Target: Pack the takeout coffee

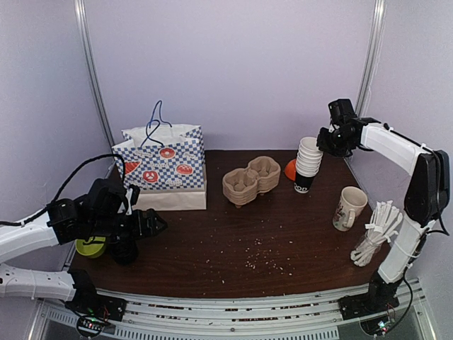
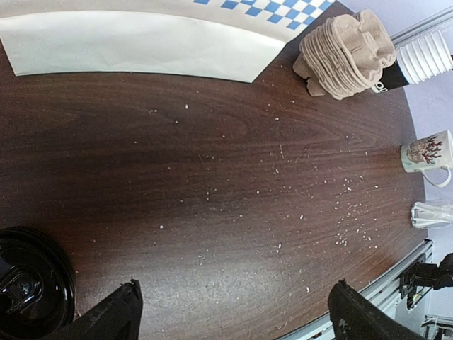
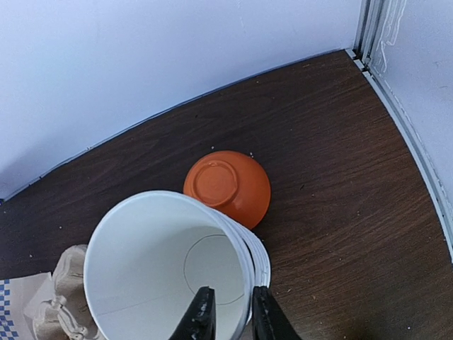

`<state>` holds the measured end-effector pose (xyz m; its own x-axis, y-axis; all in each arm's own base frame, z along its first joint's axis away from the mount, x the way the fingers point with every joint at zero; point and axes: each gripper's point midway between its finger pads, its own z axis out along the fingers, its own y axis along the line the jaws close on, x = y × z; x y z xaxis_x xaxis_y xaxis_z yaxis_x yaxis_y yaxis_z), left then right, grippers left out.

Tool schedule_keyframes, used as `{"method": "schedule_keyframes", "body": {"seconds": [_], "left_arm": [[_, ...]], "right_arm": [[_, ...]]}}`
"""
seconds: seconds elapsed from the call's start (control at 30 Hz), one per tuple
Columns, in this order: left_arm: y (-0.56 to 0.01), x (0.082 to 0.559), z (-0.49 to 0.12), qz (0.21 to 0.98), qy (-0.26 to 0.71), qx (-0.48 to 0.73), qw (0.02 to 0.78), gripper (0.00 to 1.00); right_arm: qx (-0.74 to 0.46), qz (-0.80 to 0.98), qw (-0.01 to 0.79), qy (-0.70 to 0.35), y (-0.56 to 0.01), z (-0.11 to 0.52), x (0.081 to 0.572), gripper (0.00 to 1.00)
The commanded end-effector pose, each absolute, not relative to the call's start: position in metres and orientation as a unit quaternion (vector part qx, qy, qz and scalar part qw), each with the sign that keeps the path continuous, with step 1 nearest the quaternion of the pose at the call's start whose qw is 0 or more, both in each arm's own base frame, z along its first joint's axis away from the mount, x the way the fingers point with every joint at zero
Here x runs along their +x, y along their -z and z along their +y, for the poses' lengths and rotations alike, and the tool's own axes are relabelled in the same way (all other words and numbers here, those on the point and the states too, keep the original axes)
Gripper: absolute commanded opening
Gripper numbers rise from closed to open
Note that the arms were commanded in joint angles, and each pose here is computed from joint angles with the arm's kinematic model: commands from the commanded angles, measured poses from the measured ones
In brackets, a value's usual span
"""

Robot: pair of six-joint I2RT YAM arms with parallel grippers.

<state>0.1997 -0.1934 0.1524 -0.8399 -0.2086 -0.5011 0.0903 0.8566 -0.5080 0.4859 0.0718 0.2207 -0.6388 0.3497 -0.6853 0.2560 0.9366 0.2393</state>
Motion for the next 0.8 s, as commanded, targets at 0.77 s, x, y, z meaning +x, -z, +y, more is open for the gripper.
{"method": "schedule_keyframes", "body": {"seconds": [0.77], "left_arm": [[-0.158,0.211,-0.21,0.916,0.276,-0.012,0.291,0.95]], "right_arm": [[0.177,0.877,0.437,-0.093,-0.3,0.071,0.48,0.0]]}}
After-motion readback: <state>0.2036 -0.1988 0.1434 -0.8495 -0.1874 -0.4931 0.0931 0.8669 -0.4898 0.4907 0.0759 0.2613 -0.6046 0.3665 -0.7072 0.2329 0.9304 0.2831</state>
